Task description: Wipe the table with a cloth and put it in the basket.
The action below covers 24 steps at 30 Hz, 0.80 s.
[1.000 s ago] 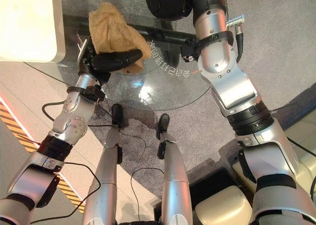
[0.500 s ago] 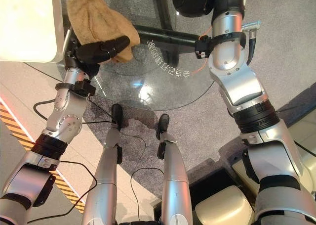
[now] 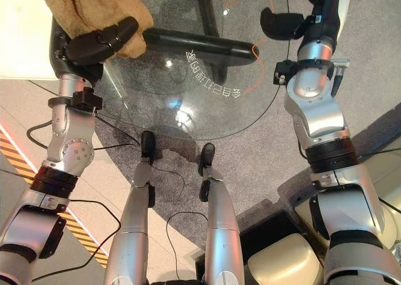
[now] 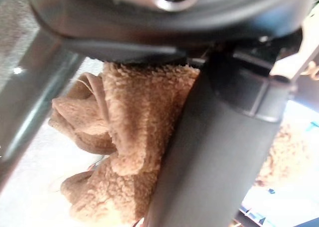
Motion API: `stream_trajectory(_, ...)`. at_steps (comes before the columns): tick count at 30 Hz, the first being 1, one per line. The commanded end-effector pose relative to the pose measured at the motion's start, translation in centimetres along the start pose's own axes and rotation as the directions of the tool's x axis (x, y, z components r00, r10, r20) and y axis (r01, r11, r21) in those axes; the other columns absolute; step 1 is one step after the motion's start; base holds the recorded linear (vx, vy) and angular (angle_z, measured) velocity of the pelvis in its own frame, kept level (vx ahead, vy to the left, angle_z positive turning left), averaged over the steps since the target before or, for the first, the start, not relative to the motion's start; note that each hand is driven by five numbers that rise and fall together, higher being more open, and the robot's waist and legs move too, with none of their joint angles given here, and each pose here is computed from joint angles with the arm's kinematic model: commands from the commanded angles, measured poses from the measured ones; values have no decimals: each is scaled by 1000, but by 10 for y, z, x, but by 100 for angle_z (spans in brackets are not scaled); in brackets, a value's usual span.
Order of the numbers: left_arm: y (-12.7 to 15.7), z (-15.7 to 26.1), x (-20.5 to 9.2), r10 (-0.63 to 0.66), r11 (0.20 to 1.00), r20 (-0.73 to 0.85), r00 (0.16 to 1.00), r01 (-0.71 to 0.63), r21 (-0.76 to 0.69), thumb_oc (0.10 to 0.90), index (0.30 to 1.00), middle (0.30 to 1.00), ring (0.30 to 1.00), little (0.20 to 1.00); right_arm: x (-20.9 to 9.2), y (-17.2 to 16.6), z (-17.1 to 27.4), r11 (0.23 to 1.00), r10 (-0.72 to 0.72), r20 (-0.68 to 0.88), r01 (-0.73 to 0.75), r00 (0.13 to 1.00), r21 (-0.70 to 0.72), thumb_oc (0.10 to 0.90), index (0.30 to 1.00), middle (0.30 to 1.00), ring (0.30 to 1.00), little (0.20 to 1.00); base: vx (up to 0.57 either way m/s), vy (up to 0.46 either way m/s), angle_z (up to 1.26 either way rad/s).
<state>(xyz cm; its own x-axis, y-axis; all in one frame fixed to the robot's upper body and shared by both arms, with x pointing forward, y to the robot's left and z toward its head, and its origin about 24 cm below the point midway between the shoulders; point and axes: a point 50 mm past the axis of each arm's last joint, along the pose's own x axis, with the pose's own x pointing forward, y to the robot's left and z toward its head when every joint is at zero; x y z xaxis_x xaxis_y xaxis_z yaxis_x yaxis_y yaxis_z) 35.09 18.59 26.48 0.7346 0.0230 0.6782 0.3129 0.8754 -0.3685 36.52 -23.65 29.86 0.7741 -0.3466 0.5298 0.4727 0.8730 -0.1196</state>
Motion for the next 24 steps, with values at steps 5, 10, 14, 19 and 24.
stream_trajectory(5, -14, 78, 30, -36, 997, 427, 903, 60, -42, 100, 300, 300, 300, 200, 14, -54, 15, 980, -188, 94, 181, 978, 81, 800, 900, 900, 900, 900, 1, 5, -1)
stream_trajectory(10, 6, 87, 27, 49, 999, 473, 880, -34, -40, 100, 300, 300, 300, 200, 11, -63, -15, 975, -211, -13, 212, 977, 71, 800, 900, 900, 900, 900, 0, 0, 0)
stream_trajectory(14, 16, 95, 27, 88, 996, 496, 864, -84, -30, 100, 300, 300, 300, 200, 7, -69, -38, 971, -221, -91, 228, 971, 68, 800, 900, 900, 900, 900, 0, 0, 0)
stream_trajectory(19, 25, 105, 28, 118, 985, 526, 842, -167, 46, 100, 300, 300, 300, 200, -1, -78, -67, 971, -220, -194, 234, 956, 54, 800, 900, 900, 900, 900, 0, 0, 0)
stream_trajectory(24, 33, 115, 27, 166, 962, 563, 810, -259, 89, 100, 300, 300, 300, 200, -13, -79, -93, 979, -182, -280, 201, 942, 38, 800, 900, 900, 900, 900, 1, 6, -1)
